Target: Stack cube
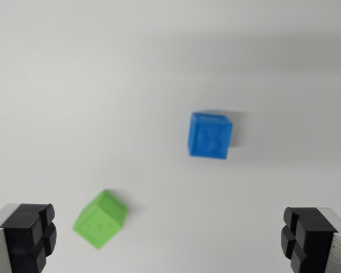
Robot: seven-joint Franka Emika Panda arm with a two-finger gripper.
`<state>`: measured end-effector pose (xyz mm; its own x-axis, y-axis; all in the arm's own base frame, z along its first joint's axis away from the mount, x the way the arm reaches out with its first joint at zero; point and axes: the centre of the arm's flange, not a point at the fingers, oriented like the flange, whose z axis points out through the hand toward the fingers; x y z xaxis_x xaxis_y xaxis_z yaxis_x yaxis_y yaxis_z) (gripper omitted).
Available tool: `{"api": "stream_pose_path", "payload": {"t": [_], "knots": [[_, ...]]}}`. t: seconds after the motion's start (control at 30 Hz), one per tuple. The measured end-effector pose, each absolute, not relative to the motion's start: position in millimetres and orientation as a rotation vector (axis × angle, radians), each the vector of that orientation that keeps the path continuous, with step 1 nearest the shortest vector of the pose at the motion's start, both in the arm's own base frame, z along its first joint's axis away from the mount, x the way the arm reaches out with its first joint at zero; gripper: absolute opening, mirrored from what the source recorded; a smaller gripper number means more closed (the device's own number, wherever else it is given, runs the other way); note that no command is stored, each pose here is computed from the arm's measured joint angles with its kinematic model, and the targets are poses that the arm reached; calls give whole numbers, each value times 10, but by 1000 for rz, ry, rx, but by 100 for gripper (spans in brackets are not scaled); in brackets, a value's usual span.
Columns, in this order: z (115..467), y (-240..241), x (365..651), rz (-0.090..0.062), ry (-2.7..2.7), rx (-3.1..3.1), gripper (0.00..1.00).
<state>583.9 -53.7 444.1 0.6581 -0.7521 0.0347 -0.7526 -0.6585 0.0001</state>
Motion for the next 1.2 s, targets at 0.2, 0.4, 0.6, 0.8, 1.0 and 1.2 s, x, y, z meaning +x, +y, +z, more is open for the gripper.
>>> {"api": "stream_pose_path", "payload": {"t": [0.2, 0.4, 0.6, 0.8, 1.0, 1.2], "knots": [[4441, -537, 5839, 49, -1292, 2847, 100], [4441, -537, 5839, 49, -1292, 2847, 100], [4427, -537, 5836, 48, -1292, 2847, 100], [4367, -545, 5822, 45, -1293, 2846, 100], [4288, -565, 5810, 43, -1295, 2845, 100], [4177, -592, 5787, 41, -1297, 2843, 100]]}}
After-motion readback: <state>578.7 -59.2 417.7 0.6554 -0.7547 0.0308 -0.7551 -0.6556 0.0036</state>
